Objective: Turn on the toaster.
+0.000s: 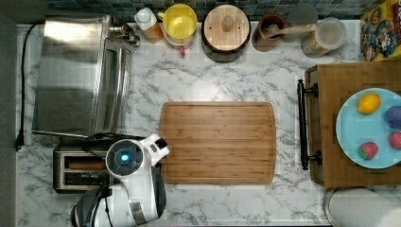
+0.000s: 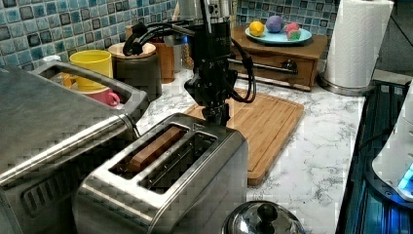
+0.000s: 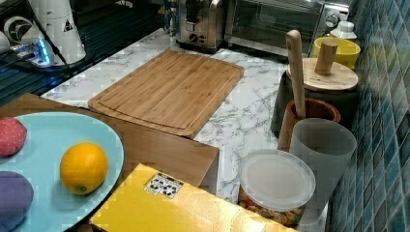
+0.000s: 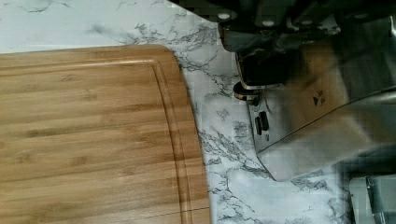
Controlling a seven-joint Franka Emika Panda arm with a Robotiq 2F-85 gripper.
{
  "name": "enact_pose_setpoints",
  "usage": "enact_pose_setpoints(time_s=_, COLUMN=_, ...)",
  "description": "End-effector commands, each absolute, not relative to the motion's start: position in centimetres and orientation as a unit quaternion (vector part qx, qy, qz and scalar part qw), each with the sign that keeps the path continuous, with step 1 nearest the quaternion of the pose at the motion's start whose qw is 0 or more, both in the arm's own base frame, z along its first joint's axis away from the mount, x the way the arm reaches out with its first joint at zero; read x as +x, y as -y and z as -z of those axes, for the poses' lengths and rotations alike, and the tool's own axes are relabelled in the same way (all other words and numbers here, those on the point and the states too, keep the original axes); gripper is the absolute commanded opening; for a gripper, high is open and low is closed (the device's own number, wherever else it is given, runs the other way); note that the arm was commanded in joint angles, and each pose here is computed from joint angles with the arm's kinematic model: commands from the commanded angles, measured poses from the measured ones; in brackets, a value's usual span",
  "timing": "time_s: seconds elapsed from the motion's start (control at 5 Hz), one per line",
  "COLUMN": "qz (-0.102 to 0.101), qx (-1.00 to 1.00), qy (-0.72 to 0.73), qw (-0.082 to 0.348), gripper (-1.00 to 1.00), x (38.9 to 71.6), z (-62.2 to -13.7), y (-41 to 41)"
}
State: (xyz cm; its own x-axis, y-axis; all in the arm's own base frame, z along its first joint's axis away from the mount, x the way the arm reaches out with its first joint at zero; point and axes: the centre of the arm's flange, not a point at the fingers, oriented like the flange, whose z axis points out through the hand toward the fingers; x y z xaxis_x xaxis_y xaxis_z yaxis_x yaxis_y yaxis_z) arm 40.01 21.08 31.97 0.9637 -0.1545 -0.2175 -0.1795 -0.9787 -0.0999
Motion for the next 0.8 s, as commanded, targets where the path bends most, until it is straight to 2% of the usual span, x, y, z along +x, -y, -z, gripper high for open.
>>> enact_pose_setpoints(time_s=0.2, qz=-0.149, qx=-0.983, qy=-0.071, qw=0.075, gripper=-1.0, x=33.5, z=-23.3, y=-19.2)
enact_pose_setpoints(time_s=0.4, qz=-0.172, qx=-0.981, qy=-0.042, qw=0.075, gripper=-1.0, x=31.0, z=-21.0, y=-19.4)
enact_pose_setpoints(time_s=0.6, qz=-0.176, qx=-0.981, qy=-0.029, qw=0.071, gripper=-1.0, x=29.8, z=-20.3, y=-19.0)
enact_pose_setpoints(time_s=0.8, qz=-0.168, qx=-0.984, qy=0.005, qw=0.065, gripper=-1.0, x=29.1, z=-20.6, y=-18.8)
